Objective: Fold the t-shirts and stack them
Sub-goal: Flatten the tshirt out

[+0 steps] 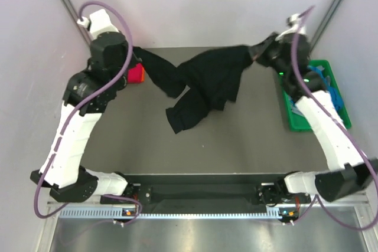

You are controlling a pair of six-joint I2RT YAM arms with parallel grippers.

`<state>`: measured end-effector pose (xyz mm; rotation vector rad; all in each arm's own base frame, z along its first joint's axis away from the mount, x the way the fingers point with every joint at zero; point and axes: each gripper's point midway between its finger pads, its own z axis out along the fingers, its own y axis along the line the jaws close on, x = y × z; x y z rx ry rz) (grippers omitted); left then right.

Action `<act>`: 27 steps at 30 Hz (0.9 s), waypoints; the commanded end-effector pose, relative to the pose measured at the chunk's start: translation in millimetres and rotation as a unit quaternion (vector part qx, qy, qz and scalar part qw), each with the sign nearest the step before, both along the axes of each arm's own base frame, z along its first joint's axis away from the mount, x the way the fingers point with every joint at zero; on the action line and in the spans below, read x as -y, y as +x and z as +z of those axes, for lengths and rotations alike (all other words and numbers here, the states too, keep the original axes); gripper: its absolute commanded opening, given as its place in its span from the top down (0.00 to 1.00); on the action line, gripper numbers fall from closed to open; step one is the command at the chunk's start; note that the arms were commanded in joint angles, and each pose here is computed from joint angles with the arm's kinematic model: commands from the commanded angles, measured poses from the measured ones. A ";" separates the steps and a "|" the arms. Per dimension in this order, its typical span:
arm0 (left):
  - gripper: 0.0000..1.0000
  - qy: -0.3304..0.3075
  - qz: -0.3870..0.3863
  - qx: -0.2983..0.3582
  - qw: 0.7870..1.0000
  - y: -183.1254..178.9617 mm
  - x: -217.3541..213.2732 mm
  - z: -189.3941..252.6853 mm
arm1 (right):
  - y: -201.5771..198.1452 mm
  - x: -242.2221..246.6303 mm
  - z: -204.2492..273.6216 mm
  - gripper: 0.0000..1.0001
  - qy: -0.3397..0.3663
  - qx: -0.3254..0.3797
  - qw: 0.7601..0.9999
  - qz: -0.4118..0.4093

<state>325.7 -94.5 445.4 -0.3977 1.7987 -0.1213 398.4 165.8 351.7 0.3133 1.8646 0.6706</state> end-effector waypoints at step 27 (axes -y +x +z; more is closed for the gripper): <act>1.00 -0.061 -0.036 0.218 0.973 -77.4 -42.7 154.7 | -119.0 140.3 190.6 1.00 -0.064 0.204 0.959 -0.186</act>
